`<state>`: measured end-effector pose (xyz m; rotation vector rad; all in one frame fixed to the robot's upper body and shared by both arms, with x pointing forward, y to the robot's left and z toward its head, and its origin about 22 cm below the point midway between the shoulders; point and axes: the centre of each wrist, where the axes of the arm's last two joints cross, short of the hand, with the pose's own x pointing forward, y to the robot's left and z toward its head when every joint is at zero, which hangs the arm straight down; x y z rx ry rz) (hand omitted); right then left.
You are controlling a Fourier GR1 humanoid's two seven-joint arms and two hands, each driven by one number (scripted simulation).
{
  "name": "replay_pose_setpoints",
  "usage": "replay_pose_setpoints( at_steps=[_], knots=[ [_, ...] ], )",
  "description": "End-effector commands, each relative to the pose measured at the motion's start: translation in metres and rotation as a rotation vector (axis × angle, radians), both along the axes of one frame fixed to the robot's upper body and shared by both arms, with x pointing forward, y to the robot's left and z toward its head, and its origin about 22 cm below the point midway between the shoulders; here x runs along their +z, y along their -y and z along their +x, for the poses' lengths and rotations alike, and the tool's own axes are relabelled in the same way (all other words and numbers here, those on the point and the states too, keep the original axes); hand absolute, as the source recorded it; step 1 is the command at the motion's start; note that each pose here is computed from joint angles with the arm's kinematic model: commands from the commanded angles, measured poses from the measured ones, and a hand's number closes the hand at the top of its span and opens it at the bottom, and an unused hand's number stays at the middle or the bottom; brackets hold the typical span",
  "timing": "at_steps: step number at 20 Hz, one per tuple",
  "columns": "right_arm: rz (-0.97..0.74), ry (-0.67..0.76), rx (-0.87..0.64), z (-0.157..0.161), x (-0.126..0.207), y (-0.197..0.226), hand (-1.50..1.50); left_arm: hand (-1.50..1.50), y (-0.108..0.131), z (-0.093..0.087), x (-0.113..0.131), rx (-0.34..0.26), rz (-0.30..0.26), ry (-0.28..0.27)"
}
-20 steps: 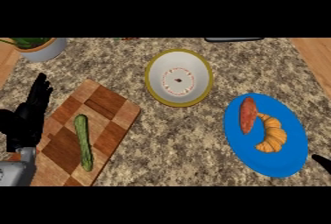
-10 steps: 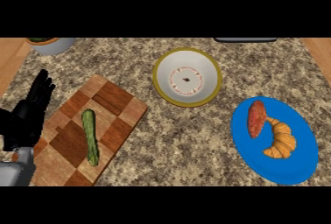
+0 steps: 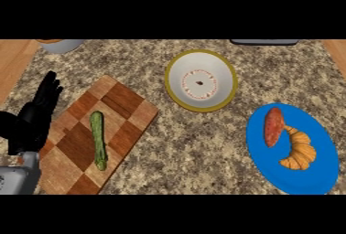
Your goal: Pick the croissant from the plate and place it in the bowl
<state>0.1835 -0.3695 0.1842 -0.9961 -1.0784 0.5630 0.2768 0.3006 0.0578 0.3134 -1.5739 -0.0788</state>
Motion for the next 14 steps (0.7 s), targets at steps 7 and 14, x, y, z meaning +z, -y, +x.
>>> replay_pose_setpoints(
  at_steps=[7,14],
  knots=[
    [0.044,-0.344,0.088,0.057,-0.029,0.007,-1.5,0.0,0.009,0.005,-0.007,0.008,0.002,0.008],
    [0.034,-0.564,0.116,0.082,-0.044,0.006,-1.5,0.0,-0.009,0.009,0.002,-0.001,0.002,0.0]
  ],
)
